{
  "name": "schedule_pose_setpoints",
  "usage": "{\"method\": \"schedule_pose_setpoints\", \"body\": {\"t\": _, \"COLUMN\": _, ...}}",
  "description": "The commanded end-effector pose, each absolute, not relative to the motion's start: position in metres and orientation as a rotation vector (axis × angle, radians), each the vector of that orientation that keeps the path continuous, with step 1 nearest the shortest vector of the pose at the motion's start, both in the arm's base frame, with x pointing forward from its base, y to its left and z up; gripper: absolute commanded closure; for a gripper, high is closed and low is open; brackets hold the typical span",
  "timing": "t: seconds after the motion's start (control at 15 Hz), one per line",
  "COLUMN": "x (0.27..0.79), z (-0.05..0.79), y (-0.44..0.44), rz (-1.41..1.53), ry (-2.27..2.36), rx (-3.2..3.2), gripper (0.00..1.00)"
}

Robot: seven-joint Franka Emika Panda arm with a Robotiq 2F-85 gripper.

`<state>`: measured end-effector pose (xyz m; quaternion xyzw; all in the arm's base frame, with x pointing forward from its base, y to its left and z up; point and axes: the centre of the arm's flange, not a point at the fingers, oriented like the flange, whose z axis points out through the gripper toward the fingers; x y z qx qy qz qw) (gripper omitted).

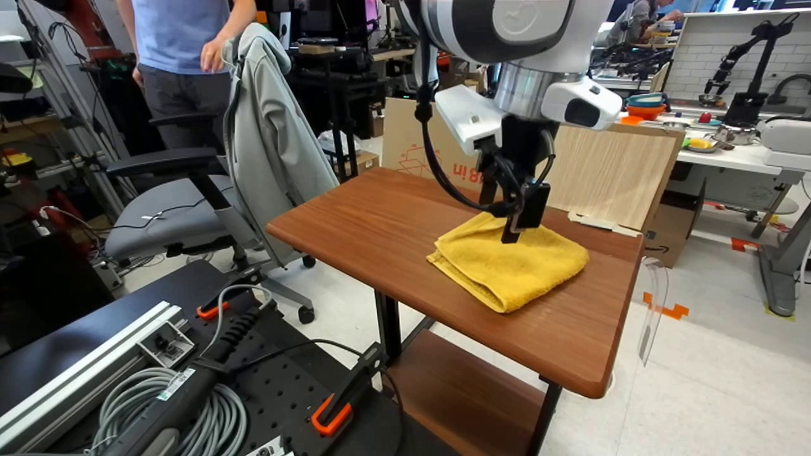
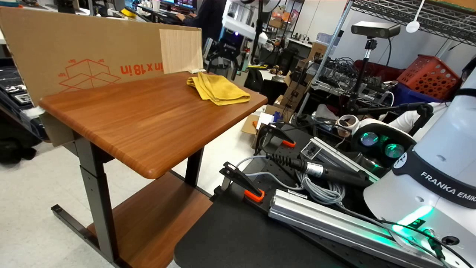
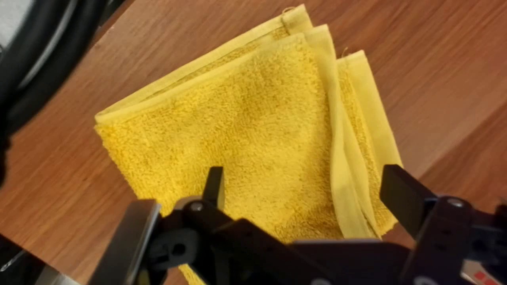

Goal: Wipe the table with the yellow towel

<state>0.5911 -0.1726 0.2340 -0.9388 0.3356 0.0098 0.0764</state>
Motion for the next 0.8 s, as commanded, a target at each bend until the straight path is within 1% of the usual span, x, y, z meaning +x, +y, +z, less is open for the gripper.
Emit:
{"method": "schedule_pose_setpoints", "body": {"t": 0.0, "x": 0.633, "z": 0.188, "y": -0.174, "rz": 0.092, "ry": 1.149, "rx": -2.863, "gripper": 0.0}}
{"method": "schedule_pose_setpoints", "body": {"t": 0.33, "x": 0.63, "z": 0.135, "y": -0.199, "rz": 0.192, "ry": 1.318, "rx": -2.895, "gripper": 0.0}}
{"method": "schedule_pose_setpoints", "body": {"t": 0.4, "x": 0.617, "z": 0.154, "y": -0.186, "rz": 0.147, "ry": 1.256, "rx": -2.87, "gripper": 0.0}}
{"method": "schedule_pose_setpoints", "body": {"t": 0.53, "x": 0.617, "z": 0.151, "y": -0.188, "rz": 0.15, "ry": 1.265, "rx": -2.87, "gripper": 0.0}}
{"method": "schedule_pose_setpoints", "body": {"t": 0.73, "x": 0.632, "z": 0.156, "y": -0.216, "rz": 0.082, "ry": 1.345, "rx": -2.828, "gripper": 0.0}}
